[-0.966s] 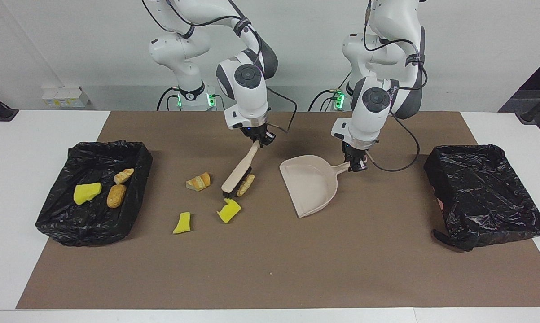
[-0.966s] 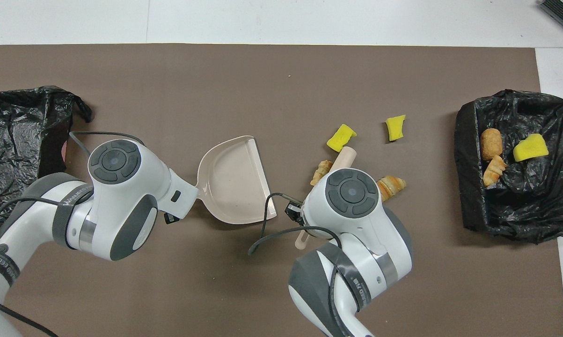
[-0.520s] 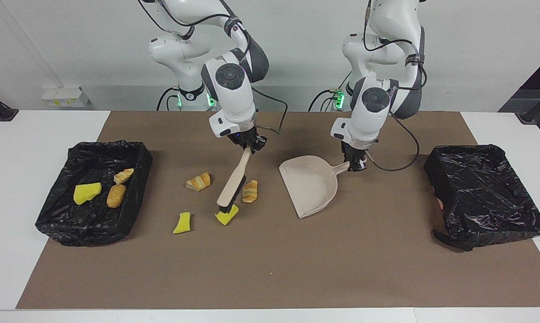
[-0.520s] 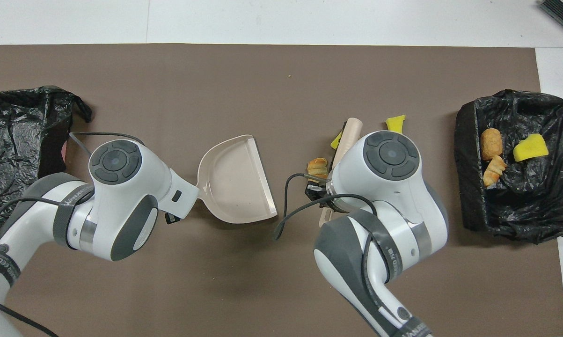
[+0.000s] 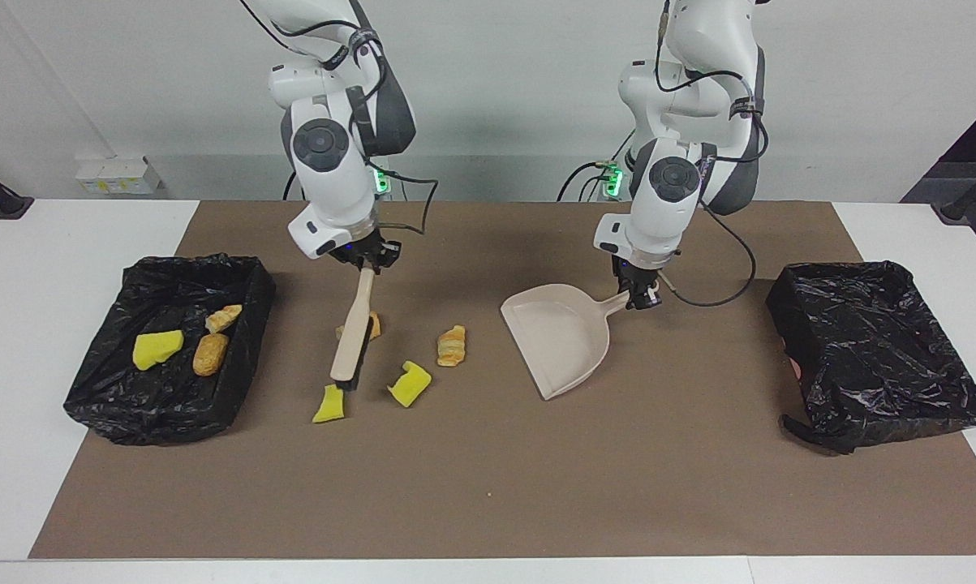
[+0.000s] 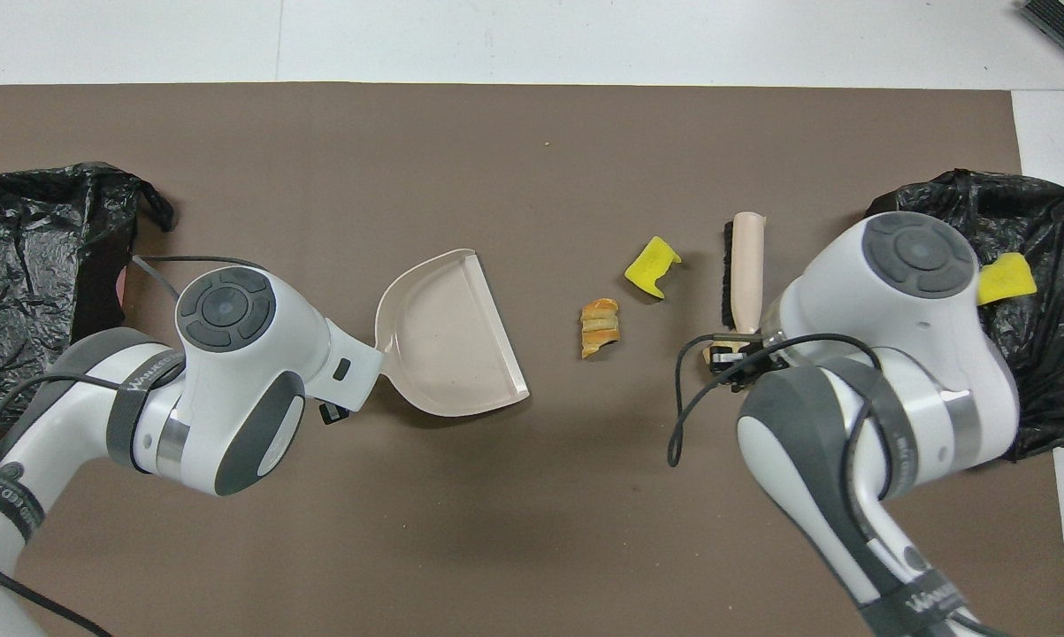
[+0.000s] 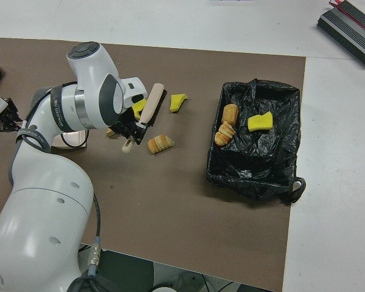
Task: Sweep and dump trash in bin
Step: 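Sweep the bread and sponge pieces toward the dustpan with the right gripper, then brush the pieces into the dustpan held by the left gripper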
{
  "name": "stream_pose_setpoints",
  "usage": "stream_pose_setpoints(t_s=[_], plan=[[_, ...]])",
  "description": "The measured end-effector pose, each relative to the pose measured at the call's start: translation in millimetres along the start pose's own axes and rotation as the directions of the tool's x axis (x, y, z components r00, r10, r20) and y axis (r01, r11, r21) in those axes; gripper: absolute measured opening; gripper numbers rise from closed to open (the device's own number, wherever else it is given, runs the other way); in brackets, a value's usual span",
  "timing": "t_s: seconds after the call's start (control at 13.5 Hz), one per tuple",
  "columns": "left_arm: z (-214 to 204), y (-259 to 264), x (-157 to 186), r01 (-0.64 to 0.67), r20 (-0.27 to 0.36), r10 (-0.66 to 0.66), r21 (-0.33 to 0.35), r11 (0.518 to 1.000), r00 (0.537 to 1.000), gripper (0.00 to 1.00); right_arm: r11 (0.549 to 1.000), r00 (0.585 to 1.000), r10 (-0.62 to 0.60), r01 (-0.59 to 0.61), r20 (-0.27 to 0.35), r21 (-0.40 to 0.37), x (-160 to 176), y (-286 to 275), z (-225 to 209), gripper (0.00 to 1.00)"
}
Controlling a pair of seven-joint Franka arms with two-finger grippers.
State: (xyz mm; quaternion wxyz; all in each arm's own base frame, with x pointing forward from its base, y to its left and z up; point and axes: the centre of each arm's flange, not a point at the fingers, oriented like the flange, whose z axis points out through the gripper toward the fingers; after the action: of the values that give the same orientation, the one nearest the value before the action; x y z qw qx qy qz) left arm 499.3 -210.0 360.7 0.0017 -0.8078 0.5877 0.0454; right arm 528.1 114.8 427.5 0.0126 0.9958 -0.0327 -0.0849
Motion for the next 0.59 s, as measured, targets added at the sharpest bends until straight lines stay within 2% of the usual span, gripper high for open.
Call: stream_pose_setpoints(t_s=[0.07,0.3,0.59], plan=[[0.0,0.1,0.1,0.001,0.000,-0.001,0.000,1.000,1.000,0.31,0.999,0.998,-0.049,0.049,-0.033,-0.003,9.6,20.1,1.5,0.27],[0.0,0.5,0.6,0.007,0.000,-0.007,0.000,1.000,1.000,0.31,0.986,0.986,-0.139,0.129,-0.096,-0.104,39.3,47.2,23.5,0.27],[-0.1,0.9,1.2,0.010,-0.001,-0.010,0.001,1.000,1.000,0.31,0.987,0.988,-0.124,0.114,-0.090,-0.111,74.8,67.4,69.9,0.27]])
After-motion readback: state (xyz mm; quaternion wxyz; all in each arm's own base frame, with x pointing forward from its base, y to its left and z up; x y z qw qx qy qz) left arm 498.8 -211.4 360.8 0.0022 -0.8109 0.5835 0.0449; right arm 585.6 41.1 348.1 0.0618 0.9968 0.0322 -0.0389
